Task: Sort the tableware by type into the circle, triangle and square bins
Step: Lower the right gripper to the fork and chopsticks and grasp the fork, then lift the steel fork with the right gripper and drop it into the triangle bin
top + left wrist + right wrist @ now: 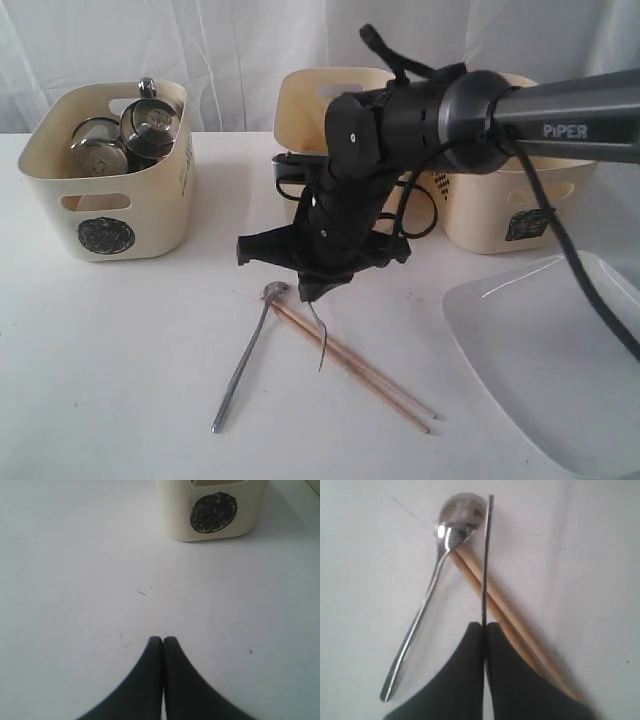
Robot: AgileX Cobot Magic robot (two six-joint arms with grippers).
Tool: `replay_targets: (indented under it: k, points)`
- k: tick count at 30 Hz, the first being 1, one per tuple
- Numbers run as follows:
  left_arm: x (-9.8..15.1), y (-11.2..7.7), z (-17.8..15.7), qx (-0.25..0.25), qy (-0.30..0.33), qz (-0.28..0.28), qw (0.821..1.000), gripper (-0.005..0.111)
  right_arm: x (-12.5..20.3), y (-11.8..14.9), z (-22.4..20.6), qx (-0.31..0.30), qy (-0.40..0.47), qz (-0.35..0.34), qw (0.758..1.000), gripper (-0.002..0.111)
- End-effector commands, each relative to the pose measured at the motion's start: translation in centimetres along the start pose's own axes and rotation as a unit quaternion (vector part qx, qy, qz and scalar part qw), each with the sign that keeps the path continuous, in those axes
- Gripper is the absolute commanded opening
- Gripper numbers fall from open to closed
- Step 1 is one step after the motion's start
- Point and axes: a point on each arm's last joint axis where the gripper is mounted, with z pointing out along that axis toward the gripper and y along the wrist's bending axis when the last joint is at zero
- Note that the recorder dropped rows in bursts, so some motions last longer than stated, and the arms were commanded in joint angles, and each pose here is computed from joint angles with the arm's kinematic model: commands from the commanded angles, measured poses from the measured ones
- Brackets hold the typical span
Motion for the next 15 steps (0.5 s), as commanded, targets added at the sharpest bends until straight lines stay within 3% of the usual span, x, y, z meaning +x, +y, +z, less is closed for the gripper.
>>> replay_targets:
  k: [1, 7, 9, 11, 15]
  points:
    - [0.1, 0.0, 0.0, 0.000, 0.001, -0.008, 1.000, 0.000, -1.6, 0.2, -5.1, -0.075, -0.027, -0.048, 0.996, 0.000]
    - [0.1, 0.0, 0.0, 0.000, 0.001, -0.008, 1.000, 0.000, -5.6, -2.6, -10.8, -0.267, -0.095, -0.012, 0.959, 0.000]
    - [0.1, 0.0, 0.0, 0.000, 0.001, -0.008, 1.000, 0.000, -6.7, -3.9, -11.4, -0.306, -0.125, 0.011, 0.944, 0.000]
    - [0.1, 0.0, 0.0, 0.000, 0.001, -0.008, 1.000, 0.000, -7.9, -6.1, -11.4, -0.324, -0.160, 0.025, 0.932, 0.000]
    - [0.1, 0.0, 0.0, 0.000, 0.001, -0.009, 1.000, 0.000, -9.5, -8.3, -10.2, -0.291, -0.226, 0.010, 0.930, 0.000]
